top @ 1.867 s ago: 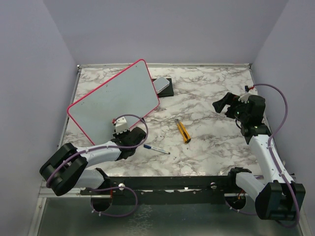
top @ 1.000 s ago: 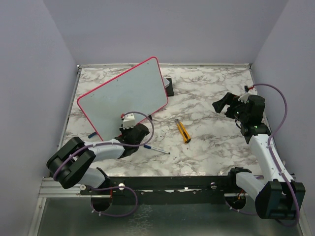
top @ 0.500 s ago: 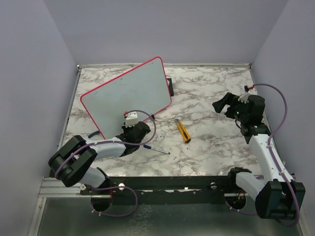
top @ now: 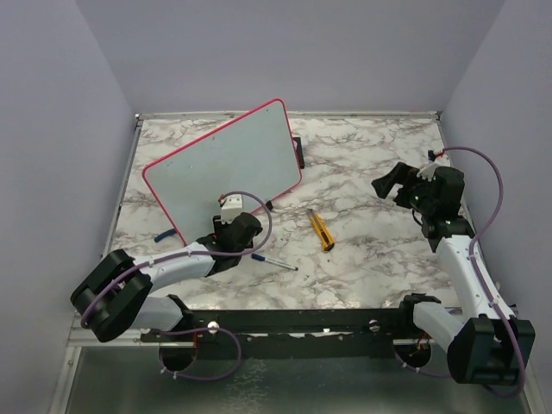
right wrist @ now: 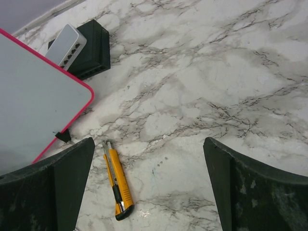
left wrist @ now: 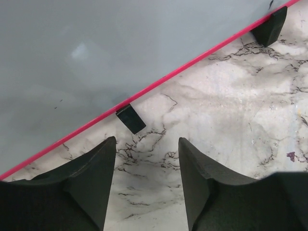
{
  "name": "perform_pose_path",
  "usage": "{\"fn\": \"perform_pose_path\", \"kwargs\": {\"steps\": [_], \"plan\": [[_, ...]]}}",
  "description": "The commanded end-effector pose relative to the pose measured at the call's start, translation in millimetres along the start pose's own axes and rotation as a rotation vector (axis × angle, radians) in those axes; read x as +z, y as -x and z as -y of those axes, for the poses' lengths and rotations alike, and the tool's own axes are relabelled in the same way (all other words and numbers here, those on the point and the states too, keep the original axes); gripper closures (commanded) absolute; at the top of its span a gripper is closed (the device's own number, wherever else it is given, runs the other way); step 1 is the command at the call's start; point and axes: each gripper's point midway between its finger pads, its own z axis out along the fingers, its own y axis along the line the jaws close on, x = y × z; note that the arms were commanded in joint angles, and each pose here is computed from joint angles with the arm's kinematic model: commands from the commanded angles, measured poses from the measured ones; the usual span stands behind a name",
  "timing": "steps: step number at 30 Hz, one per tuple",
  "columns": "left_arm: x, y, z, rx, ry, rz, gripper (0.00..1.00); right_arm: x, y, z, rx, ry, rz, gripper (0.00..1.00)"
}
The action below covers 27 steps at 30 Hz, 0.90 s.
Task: Write a sentence on the whiteboard
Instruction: Move the whiteboard stand to the center of the board, then open the whiteboard marker at the center of the board.
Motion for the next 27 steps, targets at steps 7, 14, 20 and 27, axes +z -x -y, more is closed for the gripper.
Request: {"fn": "perform_pose_path", "kwargs": {"steps": [7,14,20,27], "plan": [[-50,-16,51,0.090,-0.227,-0.079,0.32,0,-4,-5,-0.007,0.030,-0.022,0.01],[-79,-25,76,0.288,-0.331,-0.109,0.25,-1,-7,-4,-0.010,0.029,-0.028,0.01],[-93,-47,98,0.494,-0.528,-0.206,0.21,-1,-7,-5,-0.013,0.032,-0.029,0.01],[-84,-46,105,0.571,-0.514,-0.199,0.20,-1,-9,-5,-0.012,0.035,-0.035,0.01]]}}
